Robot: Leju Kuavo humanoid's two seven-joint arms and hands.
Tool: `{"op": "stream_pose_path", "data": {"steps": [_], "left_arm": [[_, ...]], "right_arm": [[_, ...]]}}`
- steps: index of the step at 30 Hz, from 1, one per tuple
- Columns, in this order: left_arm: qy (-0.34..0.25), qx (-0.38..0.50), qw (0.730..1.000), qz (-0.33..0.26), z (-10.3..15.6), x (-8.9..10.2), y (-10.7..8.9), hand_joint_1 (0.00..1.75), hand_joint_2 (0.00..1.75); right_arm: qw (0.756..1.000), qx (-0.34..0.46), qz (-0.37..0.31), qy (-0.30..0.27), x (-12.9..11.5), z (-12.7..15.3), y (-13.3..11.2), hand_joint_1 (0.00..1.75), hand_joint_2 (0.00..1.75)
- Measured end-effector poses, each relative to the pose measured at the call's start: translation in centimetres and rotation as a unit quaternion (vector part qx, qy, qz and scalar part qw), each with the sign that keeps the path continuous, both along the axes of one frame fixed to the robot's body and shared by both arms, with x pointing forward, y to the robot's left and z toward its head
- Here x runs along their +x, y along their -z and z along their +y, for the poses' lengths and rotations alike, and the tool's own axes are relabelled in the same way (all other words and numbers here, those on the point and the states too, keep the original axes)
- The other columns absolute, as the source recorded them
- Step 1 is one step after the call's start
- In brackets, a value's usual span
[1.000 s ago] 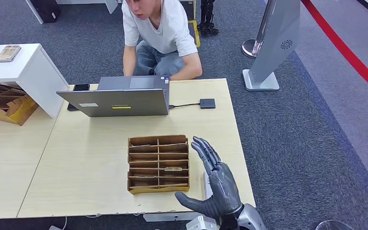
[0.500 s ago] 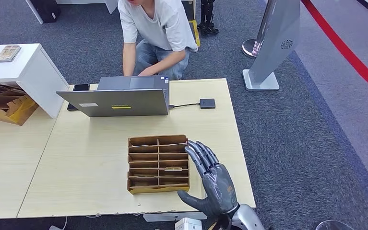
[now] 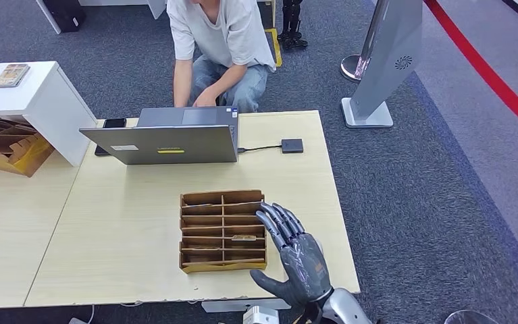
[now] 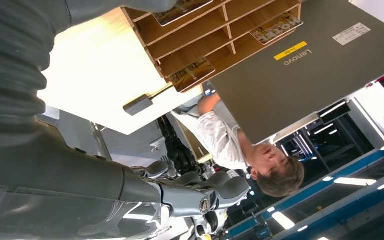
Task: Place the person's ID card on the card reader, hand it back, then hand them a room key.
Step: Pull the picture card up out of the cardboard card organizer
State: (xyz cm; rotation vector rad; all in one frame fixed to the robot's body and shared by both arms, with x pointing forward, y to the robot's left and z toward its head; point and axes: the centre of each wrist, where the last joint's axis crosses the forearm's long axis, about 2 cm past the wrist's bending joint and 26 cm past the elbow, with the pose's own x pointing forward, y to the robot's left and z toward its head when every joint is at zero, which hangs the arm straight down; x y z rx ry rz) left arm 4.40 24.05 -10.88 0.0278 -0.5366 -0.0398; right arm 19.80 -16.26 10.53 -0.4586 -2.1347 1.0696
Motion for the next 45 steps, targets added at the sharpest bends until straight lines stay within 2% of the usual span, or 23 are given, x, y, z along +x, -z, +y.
{"op": "stream_pose_path", "data": {"steps": [6,11,16,21,33,45], "left_arm": [[0.003,0.0,1.0,0.0,0.0,0.0,0.0,0.0,0.0],[0.005,0.0,1.0,0.0,0.0,0.0,0.0,0.0,0.0],[0.006,0.0,1.0,0.0,0.0,0.0,0.0,0.0,0.0],[0.008,0.0,1.0,-0.001,0.0,0.0,0.0,0.0,0.0],[0.017,-0.001,1.0,-0.001,0.0,0.1,0.0,0.0,0.0],[0.023,-0.002,1.0,-0.001,0.0,0.1,0.0,0.0,0.0]], "right_arm": [[1.0,-0.01,0.004,-0.005,0.2,0.1,0.3,0.24,1.75],[1.0,-0.024,0.01,-0.006,0.3,0.1,0.6,0.43,1.75],[0.999,-0.034,0.016,-0.002,0.4,0.0,1.1,0.44,1.75],[0.999,-0.041,0.02,-0.001,0.6,-0.1,1.4,0.54,1.75],[0.997,-0.064,0.034,0.012,1.0,-0.3,2.1,0.52,1.75],[0.996,-0.073,0.038,0.018,1.5,-0.4,2.3,0.64,1.75]]}}
